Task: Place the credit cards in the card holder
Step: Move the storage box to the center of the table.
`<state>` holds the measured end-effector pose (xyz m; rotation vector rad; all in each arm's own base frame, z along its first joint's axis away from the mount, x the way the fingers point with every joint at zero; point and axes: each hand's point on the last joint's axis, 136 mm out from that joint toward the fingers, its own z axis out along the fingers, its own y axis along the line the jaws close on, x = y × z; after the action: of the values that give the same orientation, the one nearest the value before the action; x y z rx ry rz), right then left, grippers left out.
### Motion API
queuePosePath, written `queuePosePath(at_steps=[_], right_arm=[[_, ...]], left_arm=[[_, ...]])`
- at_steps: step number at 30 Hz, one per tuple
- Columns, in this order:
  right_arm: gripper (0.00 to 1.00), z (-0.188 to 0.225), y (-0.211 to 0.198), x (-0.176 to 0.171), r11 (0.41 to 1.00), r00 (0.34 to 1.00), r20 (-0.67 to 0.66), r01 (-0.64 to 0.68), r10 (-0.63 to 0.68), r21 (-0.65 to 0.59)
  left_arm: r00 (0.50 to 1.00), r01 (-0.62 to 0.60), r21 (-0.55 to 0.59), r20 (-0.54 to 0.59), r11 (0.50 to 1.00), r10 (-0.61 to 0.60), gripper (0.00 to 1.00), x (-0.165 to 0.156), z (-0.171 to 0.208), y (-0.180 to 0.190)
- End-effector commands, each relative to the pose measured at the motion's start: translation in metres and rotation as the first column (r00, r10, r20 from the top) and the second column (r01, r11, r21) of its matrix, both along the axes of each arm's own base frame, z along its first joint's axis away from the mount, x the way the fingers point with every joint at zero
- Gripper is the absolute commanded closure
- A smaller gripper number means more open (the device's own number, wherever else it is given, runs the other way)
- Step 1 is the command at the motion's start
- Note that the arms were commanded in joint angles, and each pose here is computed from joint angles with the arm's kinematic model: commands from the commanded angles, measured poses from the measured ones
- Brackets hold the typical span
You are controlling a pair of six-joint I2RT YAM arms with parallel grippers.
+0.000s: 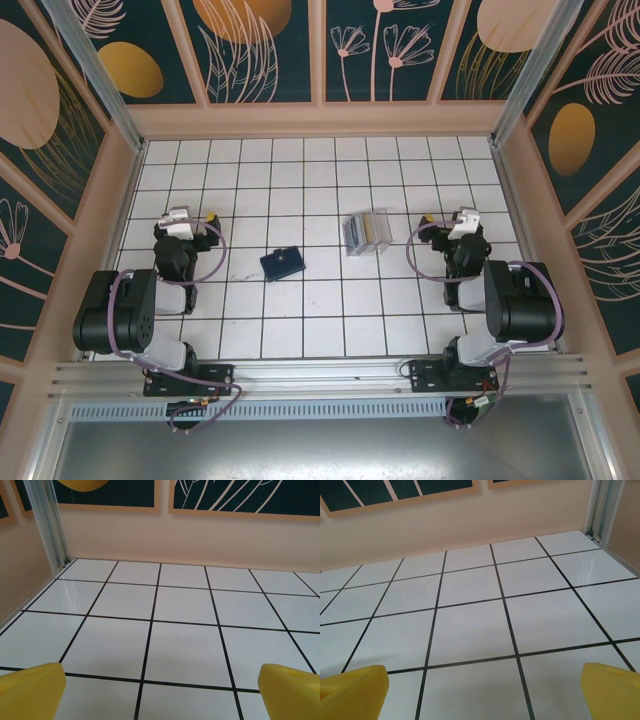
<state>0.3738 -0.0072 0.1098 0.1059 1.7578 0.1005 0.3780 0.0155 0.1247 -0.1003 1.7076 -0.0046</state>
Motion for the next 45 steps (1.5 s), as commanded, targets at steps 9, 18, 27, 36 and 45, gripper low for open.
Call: queuePosePath(at_steps=[9, 18, 27, 36, 45], right_arm=[[0.01, 0.028, -0.008, -0.001, 1.000, 0.998, 0.061, 0.014, -0.015, 0.022], [0.01, 0.117, -0.019, 0.011, 0.984, 0.993, 0.054, 0.091, -0.100, 0.156], [0.09, 0.074, -0.068, 0.026, 0.828, 0.826, -0.407, 0.508, -0.390, 0.236], [0.19, 0.003, 0.090, -0.028, 0.965, 0.697, -0.692, -0.001, 0.190, 0.263], [0.46, -0.017, 0.126, -0.040, 0.908, 0.578, -0.712, -0.137, 0.399, 0.397]], left_arm=[[0.999, -0.015, -0.022, 0.051, 1.000, 0.016, 0.01, -0.002, 0.012, 0.002], [0.995, 0.063, -0.147, 0.080, 0.987, -0.052, 0.01, 0.002, 0.076, -0.017], [0.929, -0.354, -0.488, -0.084, 0.798, 0.361, 0.01, -0.005, 0.111, 0.044], [0.919, -0.055, -0.666, -0.325, 0.744, -0.224, 0.01, -0.002, 0.040, -0.075], [0.675, 0.048, -0.656, -0.534, 0.753, -0.508, 0.01, -0.029, -0.014, -0.141]])
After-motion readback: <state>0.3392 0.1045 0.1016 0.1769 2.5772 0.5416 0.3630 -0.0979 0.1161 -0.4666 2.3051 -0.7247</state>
